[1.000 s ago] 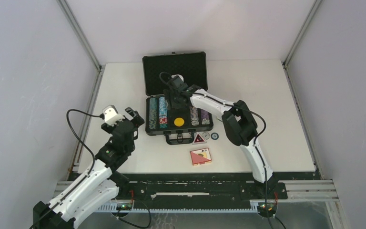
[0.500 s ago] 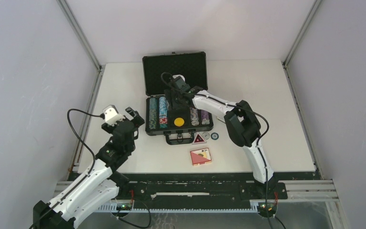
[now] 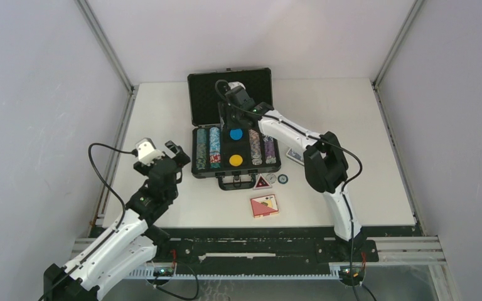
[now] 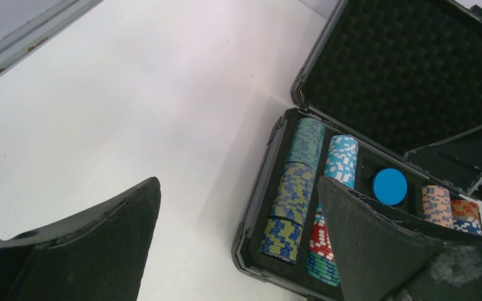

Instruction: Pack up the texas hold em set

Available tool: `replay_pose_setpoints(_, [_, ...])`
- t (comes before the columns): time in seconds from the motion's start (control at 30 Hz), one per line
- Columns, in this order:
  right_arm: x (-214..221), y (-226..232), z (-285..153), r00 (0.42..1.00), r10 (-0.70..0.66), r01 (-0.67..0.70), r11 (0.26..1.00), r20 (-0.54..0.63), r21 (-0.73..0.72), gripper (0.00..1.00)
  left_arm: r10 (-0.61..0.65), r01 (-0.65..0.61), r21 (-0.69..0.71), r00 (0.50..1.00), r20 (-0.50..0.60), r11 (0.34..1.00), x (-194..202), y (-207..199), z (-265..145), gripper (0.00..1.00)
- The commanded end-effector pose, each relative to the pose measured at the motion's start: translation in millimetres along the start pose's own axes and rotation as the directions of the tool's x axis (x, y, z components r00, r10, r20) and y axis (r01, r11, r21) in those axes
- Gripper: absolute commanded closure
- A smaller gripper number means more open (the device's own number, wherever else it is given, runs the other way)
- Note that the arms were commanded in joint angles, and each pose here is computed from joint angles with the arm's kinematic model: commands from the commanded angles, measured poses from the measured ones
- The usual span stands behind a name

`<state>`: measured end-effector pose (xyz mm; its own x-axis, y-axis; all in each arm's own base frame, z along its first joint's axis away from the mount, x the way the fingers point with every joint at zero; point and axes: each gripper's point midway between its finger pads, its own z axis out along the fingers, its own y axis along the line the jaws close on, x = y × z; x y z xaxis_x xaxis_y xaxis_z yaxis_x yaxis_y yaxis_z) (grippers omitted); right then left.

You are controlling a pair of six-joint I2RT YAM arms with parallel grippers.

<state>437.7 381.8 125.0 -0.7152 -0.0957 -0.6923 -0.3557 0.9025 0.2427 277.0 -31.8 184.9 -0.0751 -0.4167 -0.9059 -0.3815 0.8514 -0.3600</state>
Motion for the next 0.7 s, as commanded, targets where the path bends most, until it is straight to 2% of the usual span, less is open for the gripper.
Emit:
replay_pose_setpoints(0.0, [-14.3, -10.5, 11.4, 0.999, -0.031, 0.030, 0.999, 0.030, 0.034, 0.33, -0.001, 0.002, -0.023, 1.000, 0.028, 1.000, -4.0, 6.3, 1.0, 0.00])
replay_pose_setpoints(0.37, [-10.8, -30.3, 22.4, 0.999, -0.044, 0.043, 0.993, 0.009, 0.112, 0.30, 0.003, -0.002, -0.025, 1.000, 0.027, 1.000, -3.7, 6.7, 0.8, 0.00])
replay_pose_setpoints(0.67, [17.0, -37.9, 37.3, 0.999, -0.010, 0.014, 0.997, -0.053, 0.080, 0.28, 0.005, -0.004, -0.022, 1.000, 0.023, 1.000, -2.8, 6.0, 1.0, 0.00])
